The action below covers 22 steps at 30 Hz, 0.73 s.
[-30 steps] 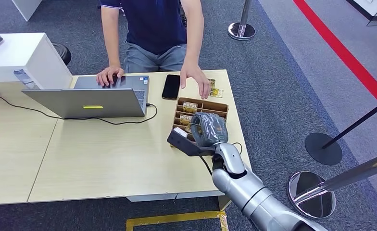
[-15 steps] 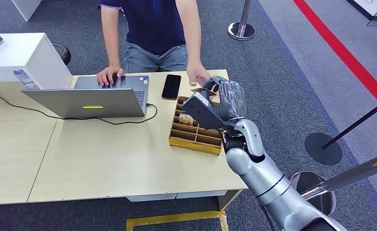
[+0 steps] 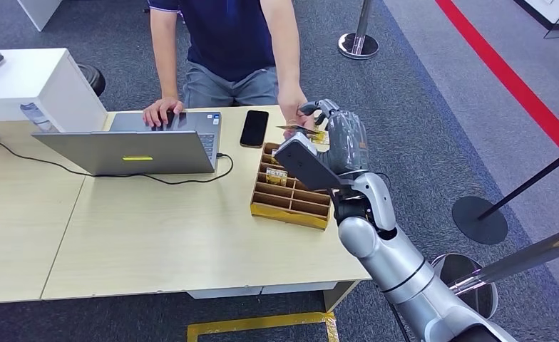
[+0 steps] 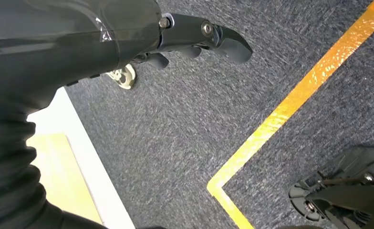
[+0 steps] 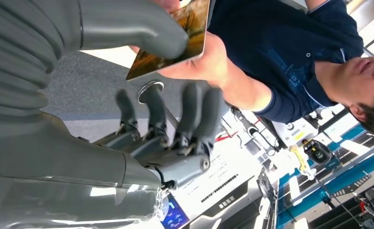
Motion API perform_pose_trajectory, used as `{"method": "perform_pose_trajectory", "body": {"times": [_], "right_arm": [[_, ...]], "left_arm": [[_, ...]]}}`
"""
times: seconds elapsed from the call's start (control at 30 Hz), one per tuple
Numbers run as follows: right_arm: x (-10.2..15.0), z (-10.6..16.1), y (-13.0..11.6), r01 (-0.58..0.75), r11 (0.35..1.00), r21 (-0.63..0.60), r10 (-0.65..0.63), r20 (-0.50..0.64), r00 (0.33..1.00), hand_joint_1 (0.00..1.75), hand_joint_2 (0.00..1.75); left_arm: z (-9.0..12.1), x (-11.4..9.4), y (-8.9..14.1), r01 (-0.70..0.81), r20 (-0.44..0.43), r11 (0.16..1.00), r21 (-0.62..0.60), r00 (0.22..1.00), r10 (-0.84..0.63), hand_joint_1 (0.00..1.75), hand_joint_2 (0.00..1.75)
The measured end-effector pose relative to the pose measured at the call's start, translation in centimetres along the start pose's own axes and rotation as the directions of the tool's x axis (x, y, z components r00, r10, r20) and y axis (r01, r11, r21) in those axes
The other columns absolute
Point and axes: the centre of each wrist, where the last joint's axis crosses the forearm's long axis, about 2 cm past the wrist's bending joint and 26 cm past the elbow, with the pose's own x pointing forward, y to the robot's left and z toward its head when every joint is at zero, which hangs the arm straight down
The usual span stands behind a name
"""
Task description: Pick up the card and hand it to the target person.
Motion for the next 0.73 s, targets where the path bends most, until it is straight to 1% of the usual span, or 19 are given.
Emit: {"method": "perform_pose_trajectory", "body": {"times": [0.27, 0.4, 0.57, 0.7, 0.73], "right_arm": [[0.0, 0.0, -0.1, 0.014, 1.000, -0.015, -0.014, -0.011, 1.000, 0.00, 1.75], [0.0, 0.0, -0.2, 0.058, 0.998, -0.007, -0.058, -0.037, 0.998, 0.00, 1.75], [-0.7, 0.5, -0.3, 0.211, 0.974, 0.083, -0.201, -0.121, 0.972, 0.00, 1.75], [-2.6, 1.9, 0.0, 0.383, 0.908, 0.172, -0.339, -0.235, 0.911, 0.00, 1.75], [-2.8, 2.1, 0.0, 0.403, 0.897, 0.182, -0.354, -0.250, 0.901, 0.00, 1.75]], "left_arm": [[0.1, -0.2, -0.2, -0.004, -0.019, 1.000, -0.007, 1.000, 0.004, 0.00, 0.00], [0.1, -0.4, -0.3, -0.004, -0.025, 1.000, -0.006, 1.000, 0.004, 0.00, 0.00], [0.1, -0.6, -0.3, -0.007, -0.031, 1.000, -0.004, 0.999, 0.007, 0.00, 0.00], [0.1, -0.8, -0.2, -0.008, -0.029, 1.000, -0.003, 1.000, 0.008, 0.00, 0.00], [0.1, -0.8, -0.2, -0.008, -0.029, 1.000, -0.003, 1.000, 0.008, 0.00, 0.00]]}}
